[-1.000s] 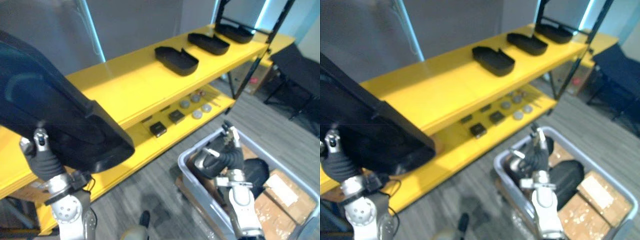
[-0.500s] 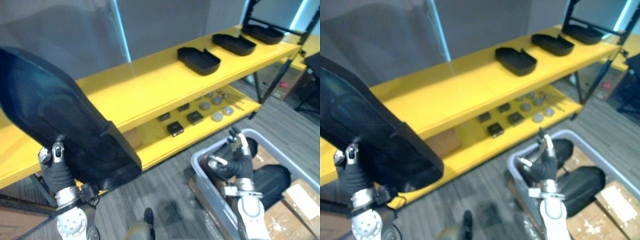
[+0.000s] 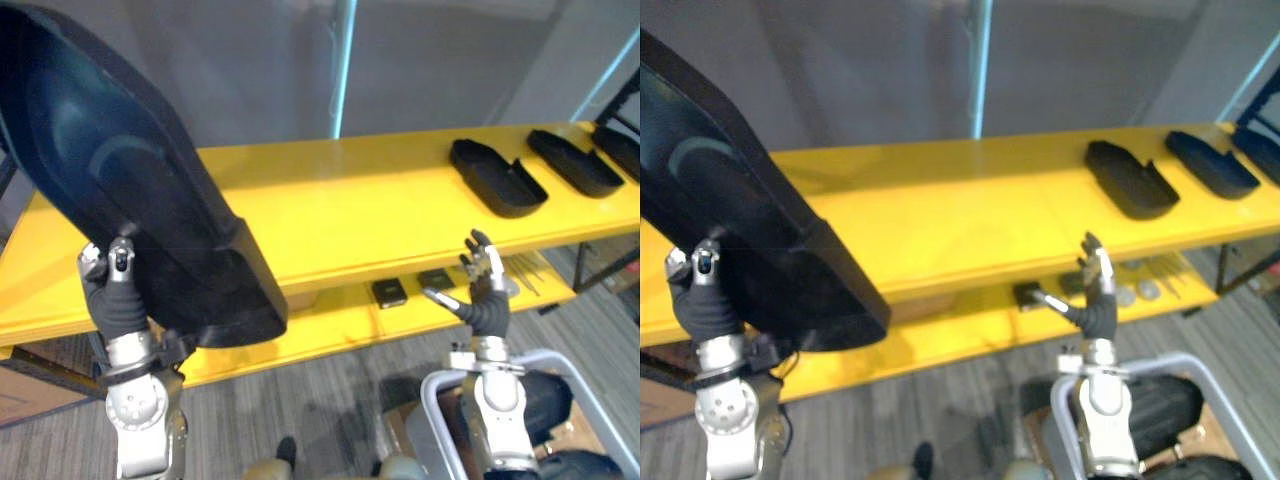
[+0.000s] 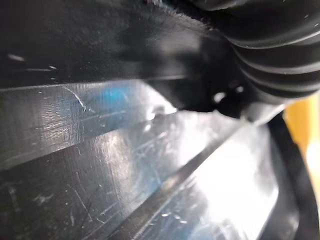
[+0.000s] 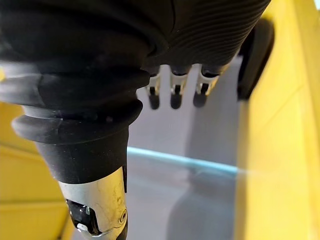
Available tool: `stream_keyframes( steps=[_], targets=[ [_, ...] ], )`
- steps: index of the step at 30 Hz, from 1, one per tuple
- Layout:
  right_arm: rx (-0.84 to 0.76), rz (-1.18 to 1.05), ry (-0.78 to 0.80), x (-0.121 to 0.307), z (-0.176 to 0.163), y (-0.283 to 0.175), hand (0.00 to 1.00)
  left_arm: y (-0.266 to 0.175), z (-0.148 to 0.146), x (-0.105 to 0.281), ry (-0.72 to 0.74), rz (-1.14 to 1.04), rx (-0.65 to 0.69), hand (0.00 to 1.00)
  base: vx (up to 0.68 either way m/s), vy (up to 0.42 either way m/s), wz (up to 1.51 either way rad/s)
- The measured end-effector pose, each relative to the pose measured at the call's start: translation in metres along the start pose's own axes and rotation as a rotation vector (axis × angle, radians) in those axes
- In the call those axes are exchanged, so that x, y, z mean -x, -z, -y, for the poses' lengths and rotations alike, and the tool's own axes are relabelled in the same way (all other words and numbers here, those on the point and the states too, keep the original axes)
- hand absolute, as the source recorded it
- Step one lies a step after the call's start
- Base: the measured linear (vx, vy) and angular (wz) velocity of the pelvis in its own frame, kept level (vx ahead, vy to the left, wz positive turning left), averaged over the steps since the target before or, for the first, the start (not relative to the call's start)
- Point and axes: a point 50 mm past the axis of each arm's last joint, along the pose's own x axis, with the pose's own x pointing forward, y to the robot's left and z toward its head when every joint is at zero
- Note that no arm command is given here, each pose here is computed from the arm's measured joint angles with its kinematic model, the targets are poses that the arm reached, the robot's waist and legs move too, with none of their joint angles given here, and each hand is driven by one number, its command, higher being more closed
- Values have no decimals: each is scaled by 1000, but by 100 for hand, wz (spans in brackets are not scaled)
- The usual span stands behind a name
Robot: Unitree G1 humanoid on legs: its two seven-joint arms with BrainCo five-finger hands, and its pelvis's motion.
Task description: Walk over and take plastic housings, then place them on the shelf
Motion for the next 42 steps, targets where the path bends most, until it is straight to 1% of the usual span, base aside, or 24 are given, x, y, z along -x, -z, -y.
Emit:
stream_keyframes(
  steps=[3,7,8,13,17,21,24,25,29,31,33,35,38,42],
  targets=[
    [-6,29,-47,0,-3,-7,0,6,3,8,16,-50,7,100,174,-252,52],
    [-18,45,-62,-6,3,-12,0,15,21,26,43,-132,84,100,282,-257,39],
    [-40,47,-51,-10,3,-12,0,15,23,27,33,-135,99,100,288,-150,32],
    [-44,63,-26,-13,4,-15,0,15,25,24,27,-124,113,100,132,-24,19],
    [-62,139,-32,-21,1,-30,0,11,32,16,41,-82,121,100,29,22,-2],
    [-115,165,12,-19,2,-39,0,10,36,11,67,-63,83,100,-52,26,-39],
    [-154,136,44,-5,-2,-37,0,13,37,8,143,-100,4,100,-67,29,-41],
    [-157,135,58,-2,-1,-39,0,14,40,4,180,-102,-42,100,-22,17,-26],
    [-158,137,47,1,-6,-41,0,24,53,-16,283,-127,-107,100,12,15,-24],
    [-169,155,26,0,-11,-45,0,38,63,-31,325,-196,-133,100,36,-13,-18],
    [-172,155,17,0,-12,-45,0,57,66,-42,329,-294,-156,100,27,-3,-23],
    [-182,150,-11,1,-16,-45,0,76,60,-48,312,-407,-168,100,17,-3,-40],
    [-192,115,-66,10,-20,-47,0,106,47,-60,274,-576,-237,100,0,5,-31],
    [-258,41,-143,18,-27,-41,0,126,29,-75,211,-720,-263,100,-35,3,-30]
  ],
)
